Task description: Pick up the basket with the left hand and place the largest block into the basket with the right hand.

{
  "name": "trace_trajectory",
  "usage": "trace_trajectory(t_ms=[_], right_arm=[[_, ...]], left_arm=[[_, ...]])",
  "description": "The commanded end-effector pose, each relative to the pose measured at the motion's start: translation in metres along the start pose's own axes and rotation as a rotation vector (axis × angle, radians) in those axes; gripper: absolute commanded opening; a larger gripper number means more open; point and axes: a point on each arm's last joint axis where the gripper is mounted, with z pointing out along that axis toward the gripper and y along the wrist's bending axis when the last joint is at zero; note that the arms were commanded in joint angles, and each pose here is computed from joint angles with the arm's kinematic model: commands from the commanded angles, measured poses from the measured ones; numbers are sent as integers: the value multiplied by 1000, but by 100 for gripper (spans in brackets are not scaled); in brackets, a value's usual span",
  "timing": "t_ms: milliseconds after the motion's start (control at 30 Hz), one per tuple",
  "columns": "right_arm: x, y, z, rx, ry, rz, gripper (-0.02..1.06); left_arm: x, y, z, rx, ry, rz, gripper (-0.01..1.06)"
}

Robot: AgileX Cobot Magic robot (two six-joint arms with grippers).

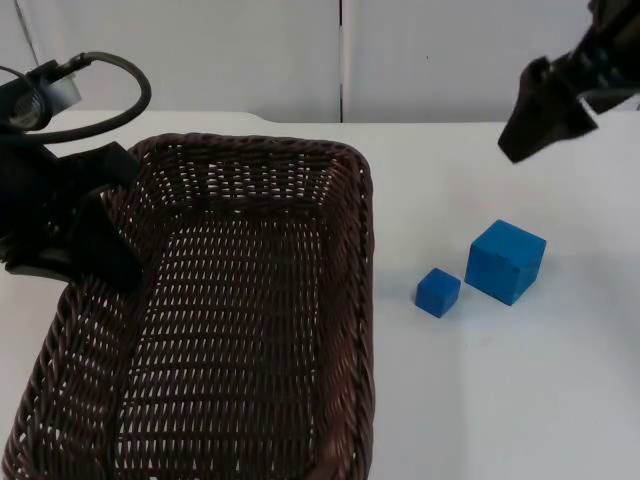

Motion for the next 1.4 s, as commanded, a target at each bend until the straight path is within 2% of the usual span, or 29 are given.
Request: trace_trajectory(t_ms=[0,600,900,1100,1367], right_arm=[[-1,0,7,0,3,-46,105],[11,-9,69,21,46,-100,105],[18,-12,97,32,52,-89,105],[24,-13,116,24,55,-50,105],[37,-12,141,13,93,-32,105]], left_arm=[[0,-2,-2,16,-6,-7,4],[0,-2,-2,17,-4,-7,4],[0,-2,-2,17,-4,-7,4],[0,-2,-2,15,-7,-7,4],[-1,-2,-2,11,-13,-7,4]])
